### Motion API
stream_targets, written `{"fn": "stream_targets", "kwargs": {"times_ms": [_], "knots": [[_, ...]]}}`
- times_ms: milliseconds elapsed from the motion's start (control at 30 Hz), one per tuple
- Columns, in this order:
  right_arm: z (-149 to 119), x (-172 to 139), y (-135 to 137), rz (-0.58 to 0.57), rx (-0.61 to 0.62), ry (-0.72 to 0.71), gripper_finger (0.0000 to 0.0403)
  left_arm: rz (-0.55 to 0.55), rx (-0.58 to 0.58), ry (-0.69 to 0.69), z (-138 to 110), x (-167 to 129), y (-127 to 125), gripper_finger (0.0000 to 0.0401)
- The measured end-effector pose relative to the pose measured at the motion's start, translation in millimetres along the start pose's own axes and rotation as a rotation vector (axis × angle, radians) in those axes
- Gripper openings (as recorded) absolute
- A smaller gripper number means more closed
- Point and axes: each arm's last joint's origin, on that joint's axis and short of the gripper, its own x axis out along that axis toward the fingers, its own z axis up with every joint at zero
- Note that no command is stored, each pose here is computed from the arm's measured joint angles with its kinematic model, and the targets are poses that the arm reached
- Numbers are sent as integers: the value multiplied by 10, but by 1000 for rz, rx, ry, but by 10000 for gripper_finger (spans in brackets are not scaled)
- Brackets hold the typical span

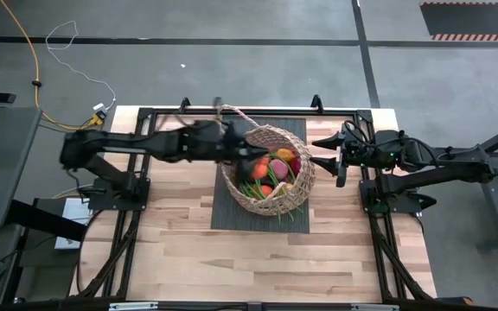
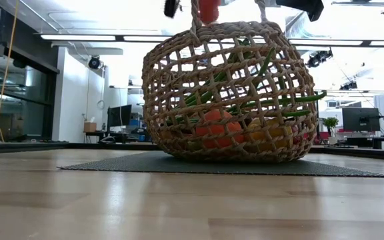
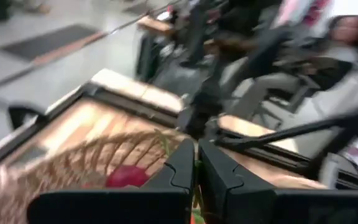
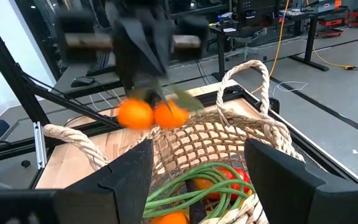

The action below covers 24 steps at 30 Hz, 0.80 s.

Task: Build produce basket
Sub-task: Put the tangerine into the woven basket

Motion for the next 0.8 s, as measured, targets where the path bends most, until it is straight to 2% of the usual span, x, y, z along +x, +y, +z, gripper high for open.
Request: {"fn": "stream_targets", "kwargs": {"times_ms": [167,267,500,800], "knots": [[-1,0,0,0,0,0,243,142,-113,68,-263,341,70,1],[0,0,0,0,0,0,243,190,-189,107,-413,490,103,1],[0,0,-1,-1,0,0,243,232,-356,192,-744,780,158,1],[0,0,-2,-7,0,-1,243,279,-466,258,-1060,1022,236,14]]}}
